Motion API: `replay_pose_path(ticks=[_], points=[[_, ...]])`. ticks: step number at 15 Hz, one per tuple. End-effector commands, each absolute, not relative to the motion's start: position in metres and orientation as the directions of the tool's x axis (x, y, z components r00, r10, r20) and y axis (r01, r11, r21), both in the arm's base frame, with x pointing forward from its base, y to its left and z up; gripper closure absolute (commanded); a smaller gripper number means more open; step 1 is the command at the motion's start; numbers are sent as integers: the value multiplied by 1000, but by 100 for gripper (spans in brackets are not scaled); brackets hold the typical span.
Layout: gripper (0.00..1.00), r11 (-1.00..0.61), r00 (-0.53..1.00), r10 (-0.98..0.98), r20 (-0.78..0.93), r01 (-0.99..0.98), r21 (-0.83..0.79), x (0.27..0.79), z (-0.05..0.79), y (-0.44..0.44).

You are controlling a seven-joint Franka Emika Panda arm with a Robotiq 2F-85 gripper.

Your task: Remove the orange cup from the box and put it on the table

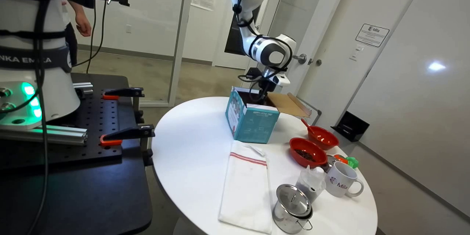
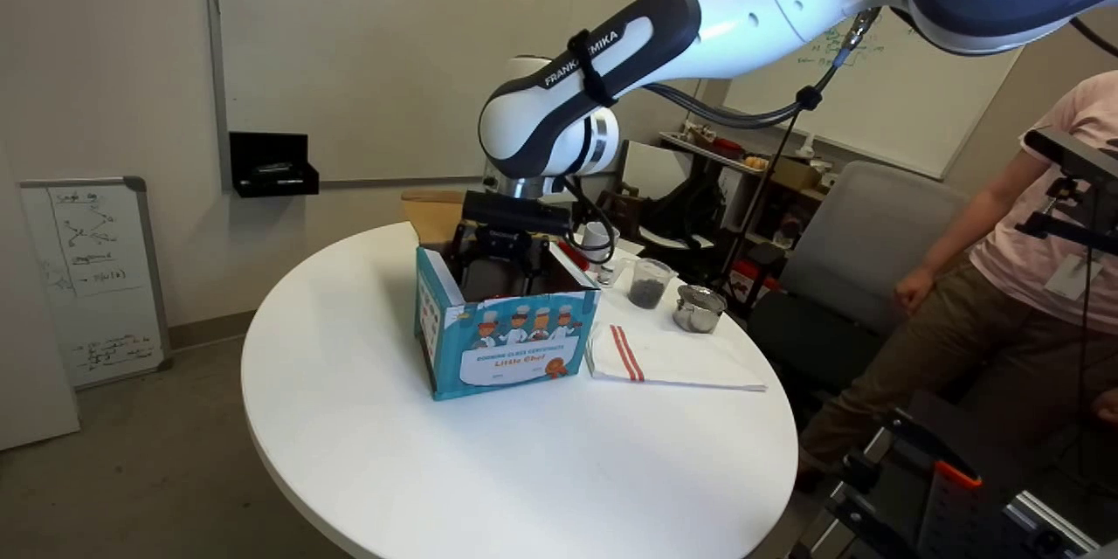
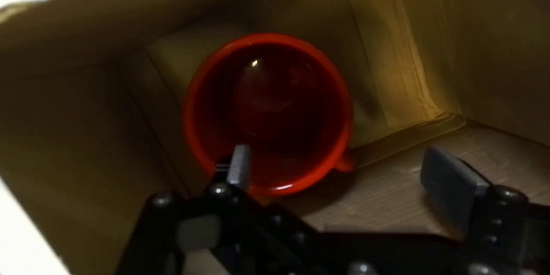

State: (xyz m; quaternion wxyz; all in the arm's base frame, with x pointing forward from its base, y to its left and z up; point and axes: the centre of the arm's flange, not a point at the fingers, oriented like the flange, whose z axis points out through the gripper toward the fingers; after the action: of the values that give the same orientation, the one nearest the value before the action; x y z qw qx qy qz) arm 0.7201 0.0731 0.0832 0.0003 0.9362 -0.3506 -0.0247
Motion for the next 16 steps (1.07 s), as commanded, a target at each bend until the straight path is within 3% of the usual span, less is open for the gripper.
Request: replay_pose_path(ticks=[1, 9, 10, 11, 16], points=[[0, -784, 782, -620, -60, -621, 4, 749, 66, 67], [0, -789, 786, -611, -93, -615, -15, 744, 54, 68], [25, -789, 787, -610, -95, -614, -23, 743, 56, 71], [26, -790, 789, -608, -91, -612, -26, 742, 56, 74], [62, -792, 792, -604, -93, -609, -40, 743, 63, 82]])
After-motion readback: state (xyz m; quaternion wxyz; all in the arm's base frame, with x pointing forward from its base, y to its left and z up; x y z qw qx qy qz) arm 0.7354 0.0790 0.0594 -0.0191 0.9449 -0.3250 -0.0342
